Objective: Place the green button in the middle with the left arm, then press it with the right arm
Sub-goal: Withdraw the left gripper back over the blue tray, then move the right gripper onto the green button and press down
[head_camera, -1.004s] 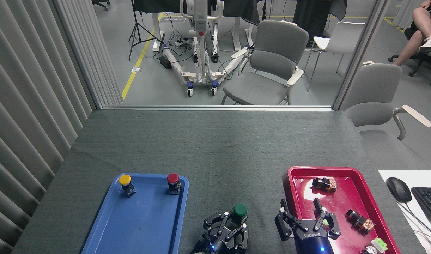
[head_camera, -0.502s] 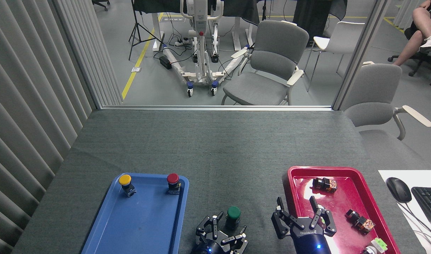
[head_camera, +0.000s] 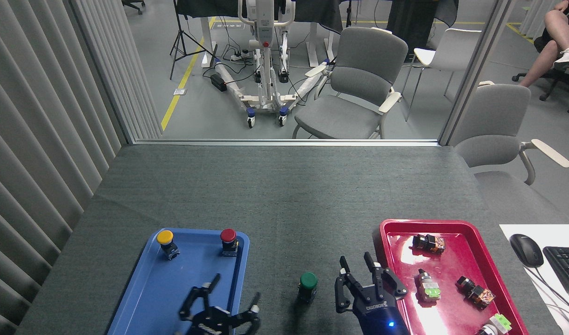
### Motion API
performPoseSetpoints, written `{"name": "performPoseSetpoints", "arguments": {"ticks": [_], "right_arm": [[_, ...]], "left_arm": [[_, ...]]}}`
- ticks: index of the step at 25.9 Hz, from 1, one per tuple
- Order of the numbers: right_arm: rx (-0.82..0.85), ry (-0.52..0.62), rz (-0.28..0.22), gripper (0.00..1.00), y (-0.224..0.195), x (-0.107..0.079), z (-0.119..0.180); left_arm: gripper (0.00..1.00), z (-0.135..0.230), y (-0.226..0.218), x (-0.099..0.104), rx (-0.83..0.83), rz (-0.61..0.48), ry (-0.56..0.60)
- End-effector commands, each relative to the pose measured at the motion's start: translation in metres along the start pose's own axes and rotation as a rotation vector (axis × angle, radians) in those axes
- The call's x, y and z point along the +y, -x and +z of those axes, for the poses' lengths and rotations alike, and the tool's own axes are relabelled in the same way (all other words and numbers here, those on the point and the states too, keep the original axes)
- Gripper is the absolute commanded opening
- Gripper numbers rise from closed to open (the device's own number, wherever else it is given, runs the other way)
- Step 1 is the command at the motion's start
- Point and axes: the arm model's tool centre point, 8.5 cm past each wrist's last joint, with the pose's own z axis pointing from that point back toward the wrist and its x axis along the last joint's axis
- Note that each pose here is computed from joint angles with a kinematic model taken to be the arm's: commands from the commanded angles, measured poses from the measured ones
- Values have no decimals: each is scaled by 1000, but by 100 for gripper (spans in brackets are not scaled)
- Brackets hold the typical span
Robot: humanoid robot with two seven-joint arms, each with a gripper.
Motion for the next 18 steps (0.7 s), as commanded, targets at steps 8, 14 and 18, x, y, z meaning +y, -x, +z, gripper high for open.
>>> {"name": "performPoseSetpoints", "arguments": {"ticks": [8, 14, 18], "right_arm": [[-107, -46, 46, 0, -53, 15, -30], [-118, -93, 43, 0, -59, 29, -33], [-124, -100, 40, 0, -60, 30, -33]], "left_arm": [[99, 24, 117, 45, 179, -22, -100], [99, 45, 102, 24, 178, 13, -48], [99, 46, 103, 24, 176, 15, -48]]}}
